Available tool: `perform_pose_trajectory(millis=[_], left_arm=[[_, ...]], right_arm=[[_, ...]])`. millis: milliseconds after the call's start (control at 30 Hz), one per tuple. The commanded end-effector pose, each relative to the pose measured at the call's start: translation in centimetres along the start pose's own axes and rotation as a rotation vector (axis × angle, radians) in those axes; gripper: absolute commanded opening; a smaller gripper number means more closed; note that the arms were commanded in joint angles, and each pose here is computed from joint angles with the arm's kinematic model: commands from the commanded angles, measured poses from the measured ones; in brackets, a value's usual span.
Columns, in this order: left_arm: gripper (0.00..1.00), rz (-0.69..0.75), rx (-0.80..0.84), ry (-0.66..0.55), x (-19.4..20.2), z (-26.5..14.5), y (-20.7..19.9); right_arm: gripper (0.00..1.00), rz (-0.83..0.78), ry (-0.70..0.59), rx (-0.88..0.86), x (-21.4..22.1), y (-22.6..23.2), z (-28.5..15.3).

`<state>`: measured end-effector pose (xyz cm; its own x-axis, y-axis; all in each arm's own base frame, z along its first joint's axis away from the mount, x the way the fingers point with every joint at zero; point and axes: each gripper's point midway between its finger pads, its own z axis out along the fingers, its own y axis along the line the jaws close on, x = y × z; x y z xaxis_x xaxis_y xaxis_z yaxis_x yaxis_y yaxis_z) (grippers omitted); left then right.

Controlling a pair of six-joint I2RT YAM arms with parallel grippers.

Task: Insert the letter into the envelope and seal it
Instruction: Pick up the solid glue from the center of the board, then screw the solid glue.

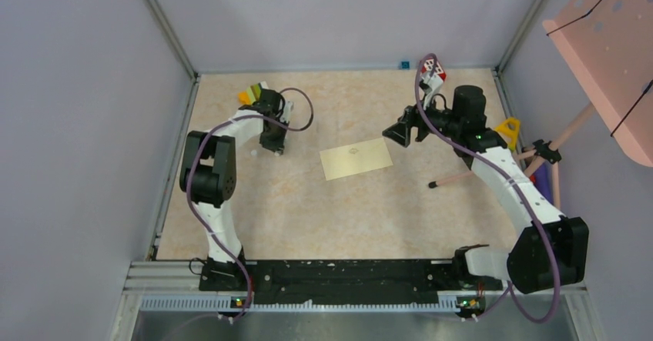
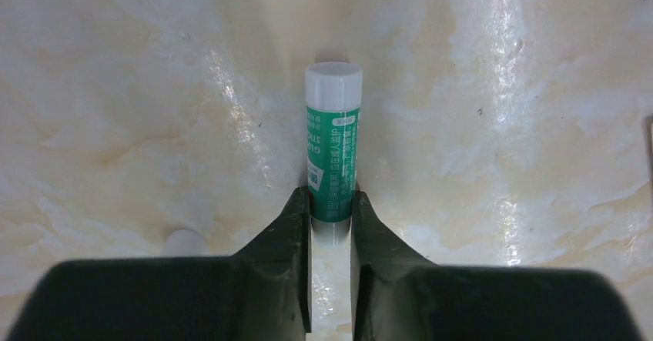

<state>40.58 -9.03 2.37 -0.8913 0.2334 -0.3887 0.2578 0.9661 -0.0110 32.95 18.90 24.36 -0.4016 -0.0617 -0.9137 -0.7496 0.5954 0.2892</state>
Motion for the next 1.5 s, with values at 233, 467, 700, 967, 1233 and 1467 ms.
perform_pose_trajectory(millis=[233,467,700,967,1233,1467], left_arm=[[0.04,0.13,0.301,-0.094,-1.7,-3.1,-5.0],[0.03,0.431,0.83,-0.206,-1.3,-15.1,-14.0],[0.04,0.659,1.142,-0.145,3.9,-20.5,-21.1],[0.03,0.737,1.409,0.032,8.3,-23.4,-24.6],[0.02,0.716,1.328,0.044,8.2,-21.6,-25.2],[0.01,0.735,1.21,0.034,8.4,-19.8,-25.7]], right_arm=[[0.78,-0.169,-0.052,-0.209,-0.7,3.7,-0.7],[0.77,-0.513,-0.162,-0.462,1.3,8.1,-2.7],[0.82,-0.85,-0.249,-0.59,2.7,10.5,-4.2],[0.74,-0.965,-0.221,-0.685,6.8,12.5,-4.3],[0.66,-0.935,-0.201,-0.703,7.8,13.1,-3.1],[0.64,-0.915,-0.189,-0.677,8.5,12.8,-1.2]])
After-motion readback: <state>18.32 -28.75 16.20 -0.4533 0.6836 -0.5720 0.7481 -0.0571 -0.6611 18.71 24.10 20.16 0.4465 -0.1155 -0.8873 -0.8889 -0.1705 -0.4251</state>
